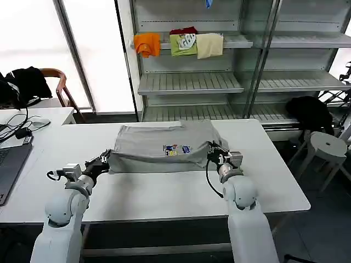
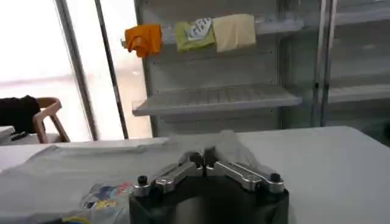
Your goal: Fold and organize the clothes.
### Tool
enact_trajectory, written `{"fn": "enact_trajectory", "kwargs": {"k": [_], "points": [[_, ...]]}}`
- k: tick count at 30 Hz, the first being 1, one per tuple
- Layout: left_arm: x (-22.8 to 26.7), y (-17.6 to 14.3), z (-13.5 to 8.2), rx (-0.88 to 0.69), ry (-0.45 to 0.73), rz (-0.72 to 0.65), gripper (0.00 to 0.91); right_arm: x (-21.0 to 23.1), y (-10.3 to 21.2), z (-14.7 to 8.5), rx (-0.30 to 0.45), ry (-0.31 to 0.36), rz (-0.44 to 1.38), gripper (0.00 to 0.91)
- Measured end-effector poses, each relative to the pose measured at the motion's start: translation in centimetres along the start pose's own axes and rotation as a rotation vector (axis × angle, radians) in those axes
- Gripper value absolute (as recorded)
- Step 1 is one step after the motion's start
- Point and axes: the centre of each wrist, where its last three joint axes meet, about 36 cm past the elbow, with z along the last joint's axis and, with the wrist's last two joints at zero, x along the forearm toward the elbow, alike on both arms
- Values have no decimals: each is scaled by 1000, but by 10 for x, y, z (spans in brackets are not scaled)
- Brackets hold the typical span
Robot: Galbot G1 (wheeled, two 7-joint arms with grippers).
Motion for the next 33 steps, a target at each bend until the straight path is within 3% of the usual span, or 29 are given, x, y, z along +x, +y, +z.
{"fn": "enact_trajectory", "kwargs": {"k": [1, 17, 27, 33], "points": [[-2, 1, 1, -2, 4, -3, 907, -3, -1, 1, 2, 0, 6, 907], [-2, 13, 5, -28, 27, -50, 907, -20, -23, -1, -5, -50, 87, 907], [10, 11, 13, -36, 37, -49, 907, 1, -42, -4, -4, -48, 103, 907], [12, 8, 20, -64, 60, -56, 907, 22, -49, 6, 7, -18, 103, 907]]}}
